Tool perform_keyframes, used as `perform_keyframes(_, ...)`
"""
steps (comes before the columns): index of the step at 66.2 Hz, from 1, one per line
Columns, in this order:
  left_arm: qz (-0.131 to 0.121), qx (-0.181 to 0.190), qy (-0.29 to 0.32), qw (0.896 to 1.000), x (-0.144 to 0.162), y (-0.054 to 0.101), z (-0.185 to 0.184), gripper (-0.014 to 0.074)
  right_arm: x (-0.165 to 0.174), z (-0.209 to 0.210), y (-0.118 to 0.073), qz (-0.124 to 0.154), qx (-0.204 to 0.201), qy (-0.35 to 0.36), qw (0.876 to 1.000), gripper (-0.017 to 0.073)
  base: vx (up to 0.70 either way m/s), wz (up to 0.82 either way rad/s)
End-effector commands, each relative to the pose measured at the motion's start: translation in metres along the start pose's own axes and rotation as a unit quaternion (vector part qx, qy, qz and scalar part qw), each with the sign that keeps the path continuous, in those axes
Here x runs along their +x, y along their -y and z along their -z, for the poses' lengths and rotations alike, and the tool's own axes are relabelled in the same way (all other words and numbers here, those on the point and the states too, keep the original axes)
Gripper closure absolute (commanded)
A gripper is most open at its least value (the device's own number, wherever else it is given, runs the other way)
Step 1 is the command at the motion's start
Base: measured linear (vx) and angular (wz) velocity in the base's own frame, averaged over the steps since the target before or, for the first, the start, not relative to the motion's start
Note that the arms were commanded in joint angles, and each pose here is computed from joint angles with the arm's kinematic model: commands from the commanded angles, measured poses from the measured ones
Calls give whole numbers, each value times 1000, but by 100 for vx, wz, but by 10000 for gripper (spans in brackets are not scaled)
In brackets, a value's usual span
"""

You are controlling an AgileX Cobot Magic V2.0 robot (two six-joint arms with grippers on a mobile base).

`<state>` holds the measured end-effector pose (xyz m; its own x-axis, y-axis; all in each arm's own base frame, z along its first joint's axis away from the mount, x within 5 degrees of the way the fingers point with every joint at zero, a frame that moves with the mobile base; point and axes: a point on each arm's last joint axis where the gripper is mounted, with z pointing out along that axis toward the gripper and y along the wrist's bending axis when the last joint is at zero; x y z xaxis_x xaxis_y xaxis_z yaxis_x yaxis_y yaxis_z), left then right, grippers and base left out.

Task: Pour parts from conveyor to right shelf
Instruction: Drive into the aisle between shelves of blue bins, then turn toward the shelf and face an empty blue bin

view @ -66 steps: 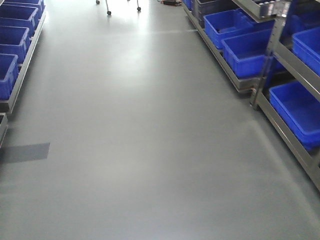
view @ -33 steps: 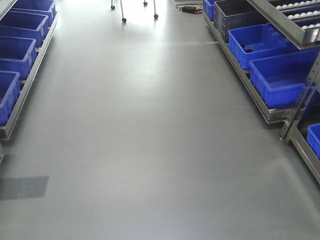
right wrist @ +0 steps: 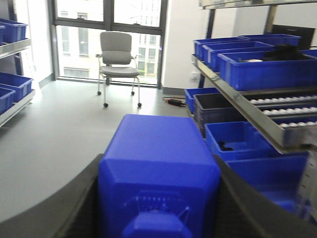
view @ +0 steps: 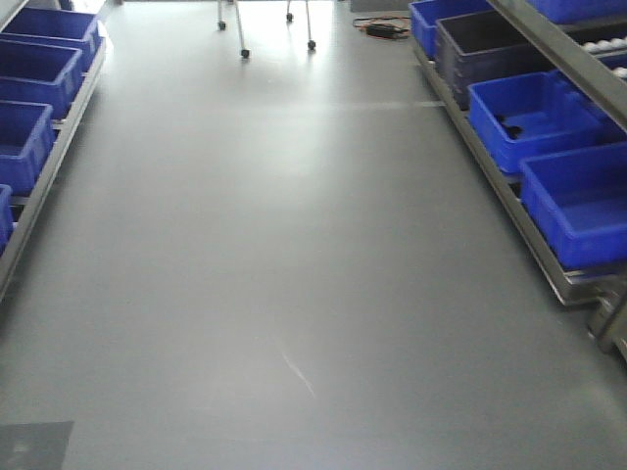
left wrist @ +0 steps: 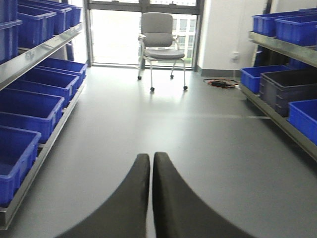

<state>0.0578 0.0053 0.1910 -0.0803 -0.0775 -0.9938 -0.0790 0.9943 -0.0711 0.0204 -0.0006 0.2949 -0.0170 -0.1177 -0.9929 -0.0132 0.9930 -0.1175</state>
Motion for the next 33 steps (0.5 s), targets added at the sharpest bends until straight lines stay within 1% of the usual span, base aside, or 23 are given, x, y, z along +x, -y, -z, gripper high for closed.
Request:
perform_keyframes(1,2,13,39,999,-14,3,1,600,-15,0,2,6,8,42,999,564,42,31)
perform_keyframes(8,2,13,39,999,-14,3,1,600,-15,0,2,6,8,42,999,564,39,44)
perform_keyframes(16,2,13,39,999,-14,3,1,600,-15,0,2,6,8,42,999,564,33,68)
perform_keyframes(24,2,13,39,999,-14,3,1,600,-15,0,2,6,8,42,999,564,27,90)
perform_keyframes(33,2,13,39,999,-14,3,1,600,-15,0,2,6,8,42,999,564,23,105)
